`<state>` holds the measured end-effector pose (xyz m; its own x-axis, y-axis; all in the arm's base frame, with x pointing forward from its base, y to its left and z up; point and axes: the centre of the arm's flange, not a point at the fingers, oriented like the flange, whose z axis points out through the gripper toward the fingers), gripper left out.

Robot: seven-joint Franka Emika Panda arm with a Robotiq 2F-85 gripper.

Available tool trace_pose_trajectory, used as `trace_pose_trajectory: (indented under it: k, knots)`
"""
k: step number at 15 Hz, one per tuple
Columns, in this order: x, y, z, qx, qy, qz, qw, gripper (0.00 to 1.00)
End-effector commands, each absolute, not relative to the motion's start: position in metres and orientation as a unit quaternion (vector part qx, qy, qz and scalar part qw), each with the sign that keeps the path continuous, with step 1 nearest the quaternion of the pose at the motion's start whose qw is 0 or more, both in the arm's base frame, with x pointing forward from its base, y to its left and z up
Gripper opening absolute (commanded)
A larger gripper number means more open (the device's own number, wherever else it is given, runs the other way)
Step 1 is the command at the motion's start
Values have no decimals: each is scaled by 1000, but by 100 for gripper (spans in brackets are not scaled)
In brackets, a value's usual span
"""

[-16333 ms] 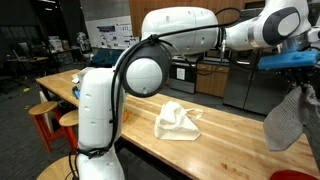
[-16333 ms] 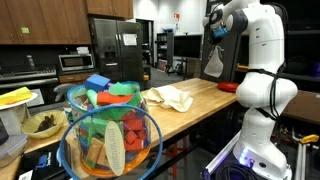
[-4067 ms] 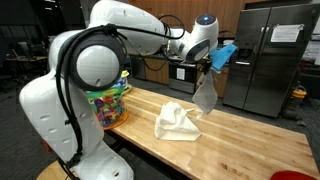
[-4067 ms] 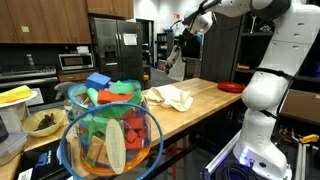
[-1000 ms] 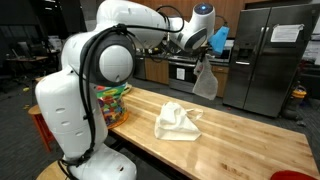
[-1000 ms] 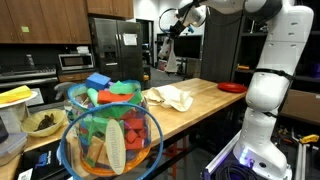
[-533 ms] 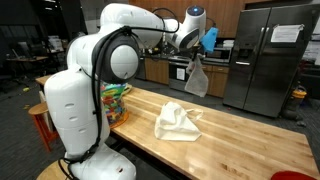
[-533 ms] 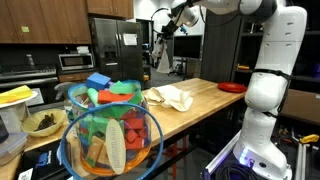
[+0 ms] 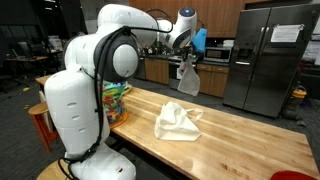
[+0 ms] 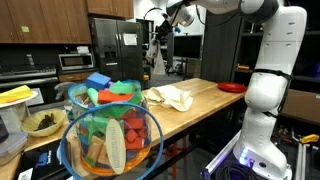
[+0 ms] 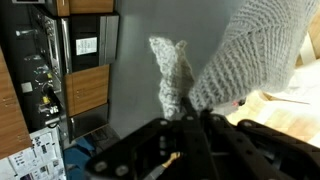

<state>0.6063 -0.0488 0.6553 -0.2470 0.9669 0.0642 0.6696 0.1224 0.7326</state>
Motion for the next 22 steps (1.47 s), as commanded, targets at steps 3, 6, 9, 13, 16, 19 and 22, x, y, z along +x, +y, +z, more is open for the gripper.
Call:
trace_pose_trajectory:
  k: [3, 6, 9, 13, 16, 19, 22]
  knots:
    - [602, -35, 662, 547, 736, 333, 218, 1]
    - [608, -40, 666, 558, 726, 337, 219, 1]
    - [613, -58, 673, 575, 710, 336, 228, 1]
    - [616, -92, 681, 618, 668, 342, 233, 1]
    - [618, -117, 684, 652, 632, 346, 235, 1]
    - [620, -144, 687, 683, 597, 349, 237, 1]
    - [623, -178, 692, 712, 556, 353, 244, 1]
